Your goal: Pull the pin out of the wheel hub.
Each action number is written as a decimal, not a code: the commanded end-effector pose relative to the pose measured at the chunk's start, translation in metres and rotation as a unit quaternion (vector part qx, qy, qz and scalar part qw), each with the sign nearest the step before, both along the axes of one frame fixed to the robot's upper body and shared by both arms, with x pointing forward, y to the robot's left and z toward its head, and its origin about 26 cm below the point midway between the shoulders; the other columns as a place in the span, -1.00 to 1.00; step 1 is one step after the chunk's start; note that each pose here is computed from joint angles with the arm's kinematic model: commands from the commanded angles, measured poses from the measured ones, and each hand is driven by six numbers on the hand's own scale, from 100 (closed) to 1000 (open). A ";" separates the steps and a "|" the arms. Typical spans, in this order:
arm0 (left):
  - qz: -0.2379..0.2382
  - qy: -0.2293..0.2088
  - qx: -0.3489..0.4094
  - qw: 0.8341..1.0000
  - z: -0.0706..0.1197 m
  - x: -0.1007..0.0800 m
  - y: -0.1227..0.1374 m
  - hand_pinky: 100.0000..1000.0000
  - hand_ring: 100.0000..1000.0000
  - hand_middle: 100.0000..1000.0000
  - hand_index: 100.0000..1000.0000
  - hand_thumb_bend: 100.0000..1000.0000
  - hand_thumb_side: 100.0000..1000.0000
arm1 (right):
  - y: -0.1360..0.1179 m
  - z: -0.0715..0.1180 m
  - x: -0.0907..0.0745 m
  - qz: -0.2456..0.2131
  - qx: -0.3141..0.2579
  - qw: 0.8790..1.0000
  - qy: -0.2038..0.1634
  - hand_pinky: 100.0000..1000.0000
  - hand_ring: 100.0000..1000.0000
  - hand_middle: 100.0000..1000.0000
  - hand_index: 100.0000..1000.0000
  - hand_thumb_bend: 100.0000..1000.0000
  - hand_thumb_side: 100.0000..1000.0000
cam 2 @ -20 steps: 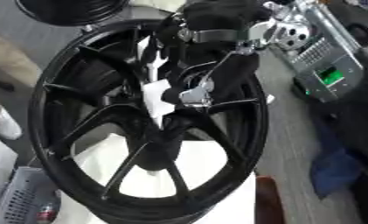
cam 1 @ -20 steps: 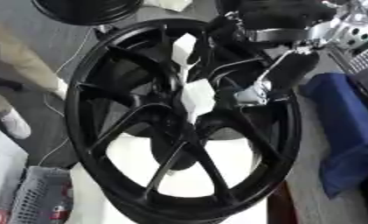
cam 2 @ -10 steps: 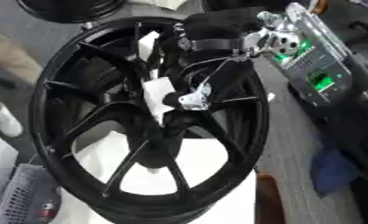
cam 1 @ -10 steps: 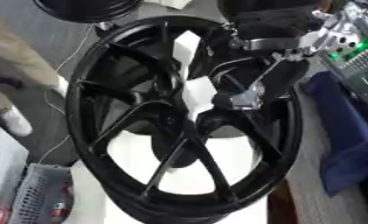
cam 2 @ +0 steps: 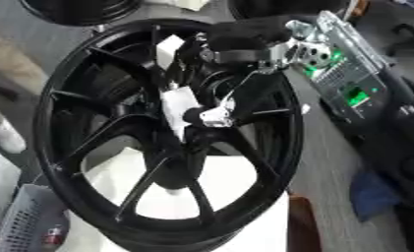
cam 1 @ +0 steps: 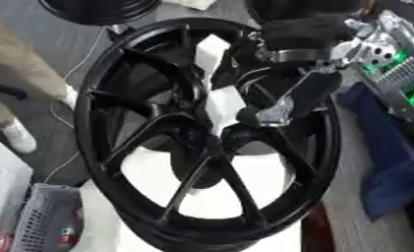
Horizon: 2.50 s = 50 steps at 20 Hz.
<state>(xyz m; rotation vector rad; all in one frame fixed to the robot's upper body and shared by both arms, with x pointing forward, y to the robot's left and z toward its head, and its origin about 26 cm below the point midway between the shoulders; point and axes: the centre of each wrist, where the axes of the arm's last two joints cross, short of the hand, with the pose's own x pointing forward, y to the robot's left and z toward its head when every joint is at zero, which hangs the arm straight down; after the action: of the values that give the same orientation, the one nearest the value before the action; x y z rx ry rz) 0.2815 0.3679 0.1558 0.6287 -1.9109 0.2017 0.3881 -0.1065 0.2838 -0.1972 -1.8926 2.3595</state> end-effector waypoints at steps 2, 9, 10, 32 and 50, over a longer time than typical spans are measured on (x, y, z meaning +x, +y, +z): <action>0.000 -0.012 0.015 1.000 0.011 0.000 0.003 0.26 0.37 -0.01 0.33 -0.04 -0.03 | -0.003 0.006 0.002 0.052 -0.085 0.994 -0.041 0.49 0.39 0.38 0.68 -0.61 0.38; -0.001 -0.013 0.014 1.000 0.011 0.000 0.003 0.26 0.37 -0.01 0.33 -0.04 -0.02 | -0.004 0.002 0.004 0.050 -0.091 0.994 -0.041 0.48 0.37 0.35 0.66 -0.59 0.35; -0.002 -0.013 0.014 1.000 0.011 0.000 0.003 0.26 0.37 -0.01 0.33 -0.04 -0.02 | -0.004 0.001 0.004 0.050 -0.090 0.994 -0.041 0.48 0.36 0.35 0.66 -0.59 0.34; -0.007 -0.014 0.014 1.000 0.013 0.001 0.001 0.26 0.38 -0.01 0.33 -0.07 -0.01 | -0.010 -0.005 0.007 0.038 -0.032 0.999 -0.008 0.40 0.17 -0.10 0.28 -0.80 -0.15; -0.006 -0.010 0.011 1.000 0.012 0.001 0.003 0.27 0.38 0.00 0.33 -0.07 -0.01 | -0.049 0.046 -0.003 -0.008 0.094 0.982 0.163 0.42 0.04 -0.33 0.10 -1.00 -0.05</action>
<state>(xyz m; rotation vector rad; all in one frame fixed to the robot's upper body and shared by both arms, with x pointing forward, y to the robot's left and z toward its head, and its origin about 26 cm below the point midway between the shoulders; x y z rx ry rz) 0.2830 0.3670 0.1582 0.6156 -1.9138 0.1900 0.3890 -0.1442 0.3099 0.1914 -1.9062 2.0491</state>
